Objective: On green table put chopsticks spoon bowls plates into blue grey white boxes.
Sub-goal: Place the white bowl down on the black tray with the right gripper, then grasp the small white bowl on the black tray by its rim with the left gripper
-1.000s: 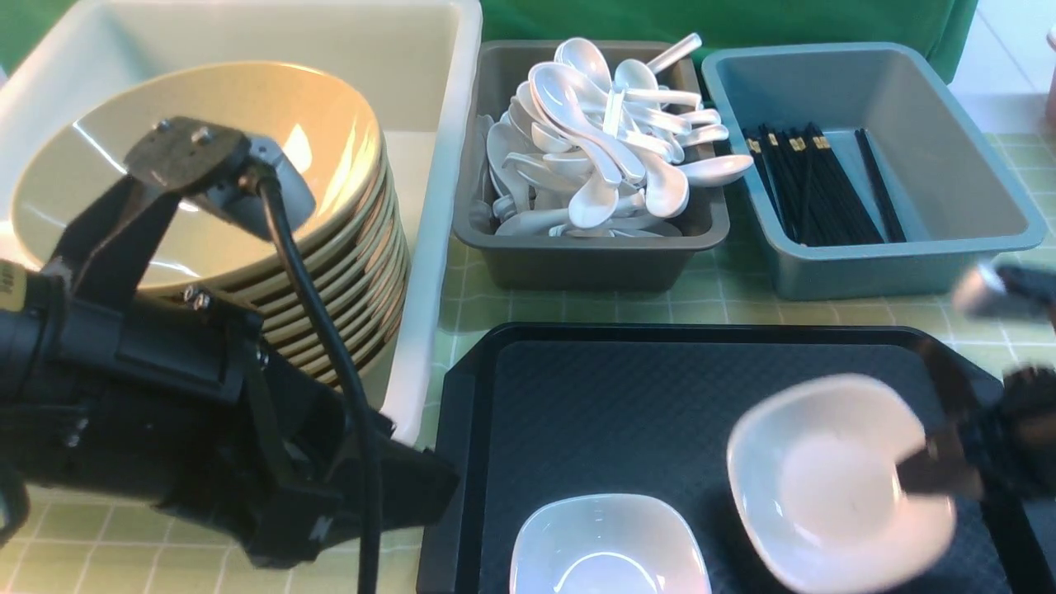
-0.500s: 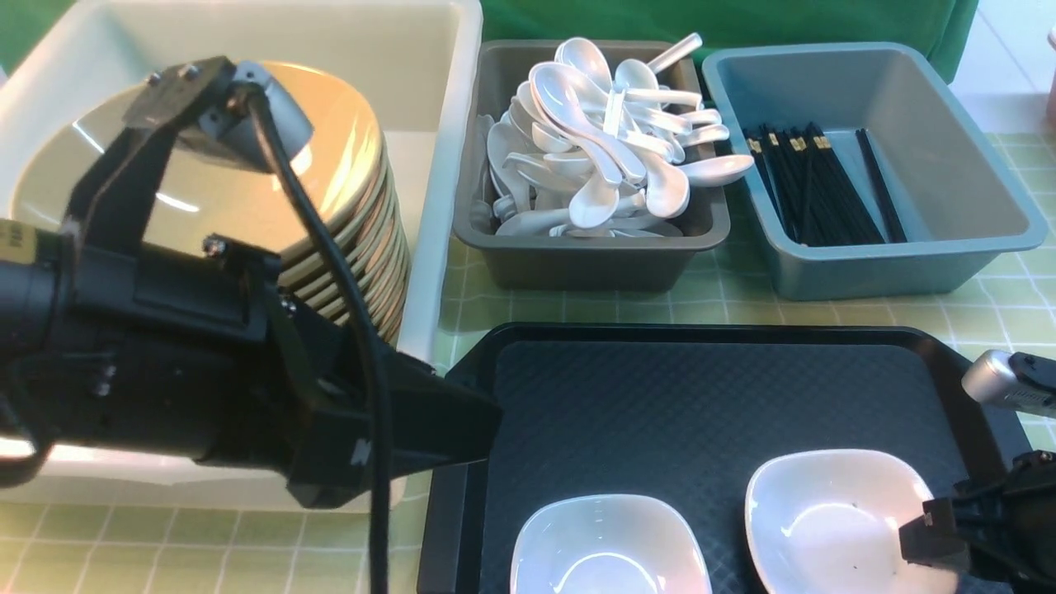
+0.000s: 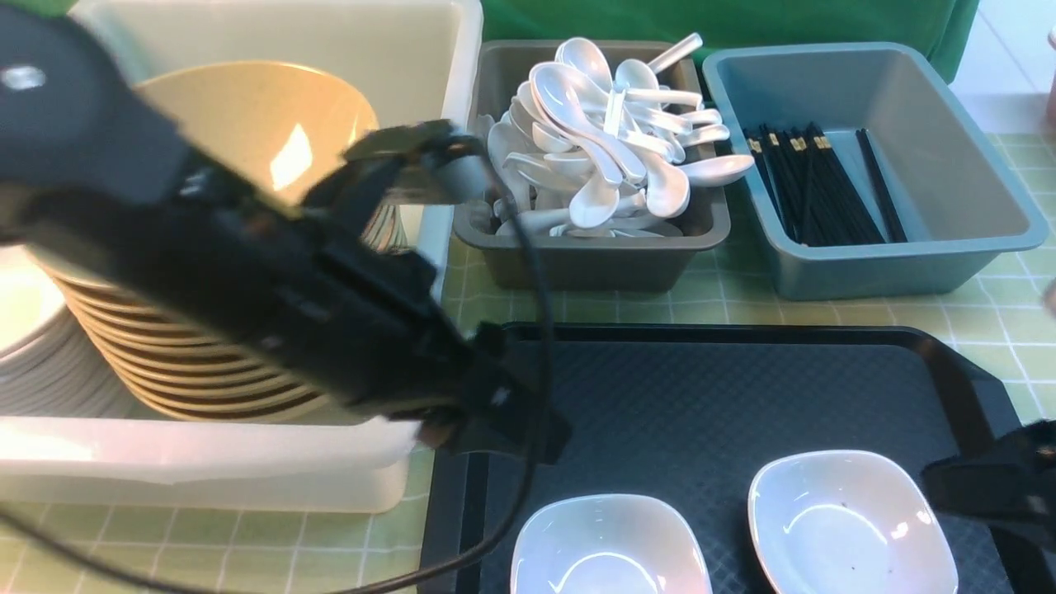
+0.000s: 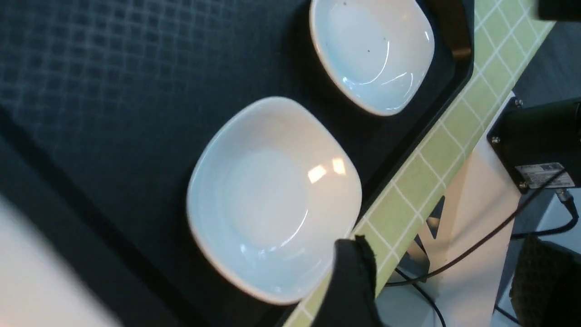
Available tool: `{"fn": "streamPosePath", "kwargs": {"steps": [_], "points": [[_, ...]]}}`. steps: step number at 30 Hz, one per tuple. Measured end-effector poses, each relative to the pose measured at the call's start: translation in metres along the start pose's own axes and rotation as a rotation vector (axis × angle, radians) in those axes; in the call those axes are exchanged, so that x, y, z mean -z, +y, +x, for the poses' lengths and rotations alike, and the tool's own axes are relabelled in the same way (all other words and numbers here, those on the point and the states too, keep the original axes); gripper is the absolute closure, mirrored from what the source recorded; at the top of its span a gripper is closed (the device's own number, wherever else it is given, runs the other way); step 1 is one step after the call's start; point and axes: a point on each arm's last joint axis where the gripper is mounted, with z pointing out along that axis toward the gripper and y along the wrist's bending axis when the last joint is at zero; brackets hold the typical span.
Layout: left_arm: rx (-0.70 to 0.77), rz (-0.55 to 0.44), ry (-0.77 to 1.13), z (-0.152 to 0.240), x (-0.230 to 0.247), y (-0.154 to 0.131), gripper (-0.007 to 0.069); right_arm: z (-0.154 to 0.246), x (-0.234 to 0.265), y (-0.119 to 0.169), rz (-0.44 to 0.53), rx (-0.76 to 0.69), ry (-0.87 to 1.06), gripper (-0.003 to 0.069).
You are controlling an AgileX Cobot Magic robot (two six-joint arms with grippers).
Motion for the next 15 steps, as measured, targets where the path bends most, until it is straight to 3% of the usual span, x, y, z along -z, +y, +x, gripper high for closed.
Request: {"fn": "streamPosePath", "kwargs": {"steps": [8, 15], "points": [[-0.077, 0.037, 0.13, -0.053, -0.081, -0.01, 0.0183, 0.021, 0.038, 0.028, 0.016, 0.117, -0.128, 0.0084], [-0.048, 0.079, 0.26, -0.096, -0.163, 0.006, 0.0176, 0.028, 0.038, 0.038, -0.038, 0.197, -0.081, 0.0084]]}}
